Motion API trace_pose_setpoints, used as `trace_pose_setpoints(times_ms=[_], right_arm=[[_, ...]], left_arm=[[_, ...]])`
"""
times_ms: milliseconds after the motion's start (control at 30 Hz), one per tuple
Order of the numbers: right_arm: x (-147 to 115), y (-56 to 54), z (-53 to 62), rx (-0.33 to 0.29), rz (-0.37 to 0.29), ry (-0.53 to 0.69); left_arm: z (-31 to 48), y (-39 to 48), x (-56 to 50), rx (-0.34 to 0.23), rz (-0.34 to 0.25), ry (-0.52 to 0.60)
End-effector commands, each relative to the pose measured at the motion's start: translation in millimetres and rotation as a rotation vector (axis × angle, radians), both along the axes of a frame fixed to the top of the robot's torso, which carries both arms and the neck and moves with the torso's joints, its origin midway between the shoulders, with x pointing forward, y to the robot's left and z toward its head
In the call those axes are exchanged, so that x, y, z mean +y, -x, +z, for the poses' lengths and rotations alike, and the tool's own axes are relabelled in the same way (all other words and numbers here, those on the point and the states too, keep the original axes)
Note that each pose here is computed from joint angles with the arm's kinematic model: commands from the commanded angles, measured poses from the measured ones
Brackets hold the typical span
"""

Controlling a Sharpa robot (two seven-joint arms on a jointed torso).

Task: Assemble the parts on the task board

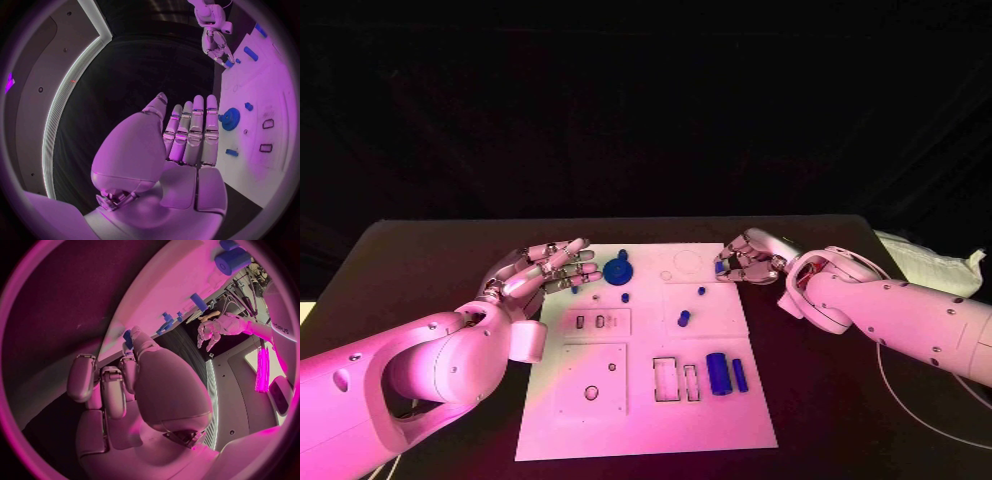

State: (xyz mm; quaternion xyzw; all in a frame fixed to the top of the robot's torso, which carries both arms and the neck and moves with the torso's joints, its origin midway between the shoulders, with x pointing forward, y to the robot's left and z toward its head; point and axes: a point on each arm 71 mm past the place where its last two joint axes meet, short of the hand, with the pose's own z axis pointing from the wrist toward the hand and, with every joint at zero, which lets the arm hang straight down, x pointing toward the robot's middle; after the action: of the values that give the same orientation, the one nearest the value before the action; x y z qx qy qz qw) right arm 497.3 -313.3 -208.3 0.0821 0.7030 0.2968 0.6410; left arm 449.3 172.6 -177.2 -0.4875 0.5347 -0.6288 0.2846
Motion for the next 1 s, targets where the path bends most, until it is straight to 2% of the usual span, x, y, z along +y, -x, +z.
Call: trace_pose_setpoints(times_ms=[33, 133, 267, 500, 667, 1000], right_arm=[[8, 1.1, 8.2, -0.010, -0.052, -0.032], [23, 6.1, 19.0, -0.006, -0.075, -0.053], [47, 11.7, 27.4, -0.008, -0.072, -0.053], [96, 22.8, 31.4, -0.013, -0.011, -0.020], [126, 30.6, 25.8, -0.006, 0.034, 0.001], [171, 44.0, -0.5, 0.018, 0.091, 0.062]], left_arm=[[1.0, 0.1, -1.4, -0.008, -0.017, 0.011], [0.0, -1.6, 1.5, -0.008, -0.009, 0.007], [-1.9, -5.1, 5.2, -0.008, 0.004, 0.002], [-6.2, -11.3, 10.9, -0.007, 0.025, -0.007], [-7.9, -13.4, 11.9, -0.006, 0.032, -0.008], [-8.4, -14.1, 10.5, -0.006, 0.032, -0.006]])
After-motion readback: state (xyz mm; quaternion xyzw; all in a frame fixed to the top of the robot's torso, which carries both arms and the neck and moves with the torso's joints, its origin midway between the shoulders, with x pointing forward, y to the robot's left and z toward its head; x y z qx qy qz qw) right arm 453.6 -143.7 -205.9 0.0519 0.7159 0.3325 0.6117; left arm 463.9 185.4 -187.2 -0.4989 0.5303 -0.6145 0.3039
